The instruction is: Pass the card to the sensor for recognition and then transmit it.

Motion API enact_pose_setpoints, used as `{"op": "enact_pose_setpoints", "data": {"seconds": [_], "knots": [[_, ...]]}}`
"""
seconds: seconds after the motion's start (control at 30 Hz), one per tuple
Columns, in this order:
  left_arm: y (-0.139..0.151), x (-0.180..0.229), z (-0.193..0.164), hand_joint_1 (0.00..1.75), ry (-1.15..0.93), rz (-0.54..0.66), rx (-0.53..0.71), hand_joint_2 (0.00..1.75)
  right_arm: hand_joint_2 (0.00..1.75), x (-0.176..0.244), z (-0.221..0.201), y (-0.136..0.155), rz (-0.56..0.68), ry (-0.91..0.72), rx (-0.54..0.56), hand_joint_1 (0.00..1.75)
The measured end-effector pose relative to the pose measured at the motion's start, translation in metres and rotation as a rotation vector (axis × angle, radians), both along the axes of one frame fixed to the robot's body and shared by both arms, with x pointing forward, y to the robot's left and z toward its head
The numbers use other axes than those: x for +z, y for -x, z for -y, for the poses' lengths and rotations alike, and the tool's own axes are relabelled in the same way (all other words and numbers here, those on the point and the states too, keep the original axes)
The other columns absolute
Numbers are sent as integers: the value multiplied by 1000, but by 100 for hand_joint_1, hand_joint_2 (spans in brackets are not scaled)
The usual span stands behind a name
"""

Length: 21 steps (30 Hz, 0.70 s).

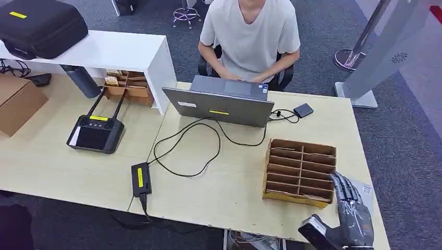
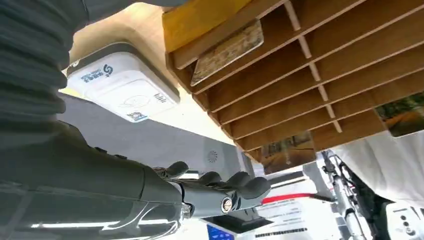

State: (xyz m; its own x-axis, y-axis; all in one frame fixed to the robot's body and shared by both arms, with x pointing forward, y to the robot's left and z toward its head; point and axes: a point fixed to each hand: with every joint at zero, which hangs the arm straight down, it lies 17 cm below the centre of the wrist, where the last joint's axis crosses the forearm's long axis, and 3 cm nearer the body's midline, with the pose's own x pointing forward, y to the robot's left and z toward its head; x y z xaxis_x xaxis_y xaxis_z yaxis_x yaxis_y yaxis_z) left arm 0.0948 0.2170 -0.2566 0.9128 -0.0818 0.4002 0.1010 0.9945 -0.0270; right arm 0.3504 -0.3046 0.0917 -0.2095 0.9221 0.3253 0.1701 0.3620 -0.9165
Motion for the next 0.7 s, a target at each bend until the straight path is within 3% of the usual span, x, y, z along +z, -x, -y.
{"op": "enact_pose_setpoints", "data": {"seconds": [0.7], "knots": [[1, 0, 1, 0, -2, 0, -15, 0, 175, 9, 23, -10, 161, 108, -85, 0]]}}
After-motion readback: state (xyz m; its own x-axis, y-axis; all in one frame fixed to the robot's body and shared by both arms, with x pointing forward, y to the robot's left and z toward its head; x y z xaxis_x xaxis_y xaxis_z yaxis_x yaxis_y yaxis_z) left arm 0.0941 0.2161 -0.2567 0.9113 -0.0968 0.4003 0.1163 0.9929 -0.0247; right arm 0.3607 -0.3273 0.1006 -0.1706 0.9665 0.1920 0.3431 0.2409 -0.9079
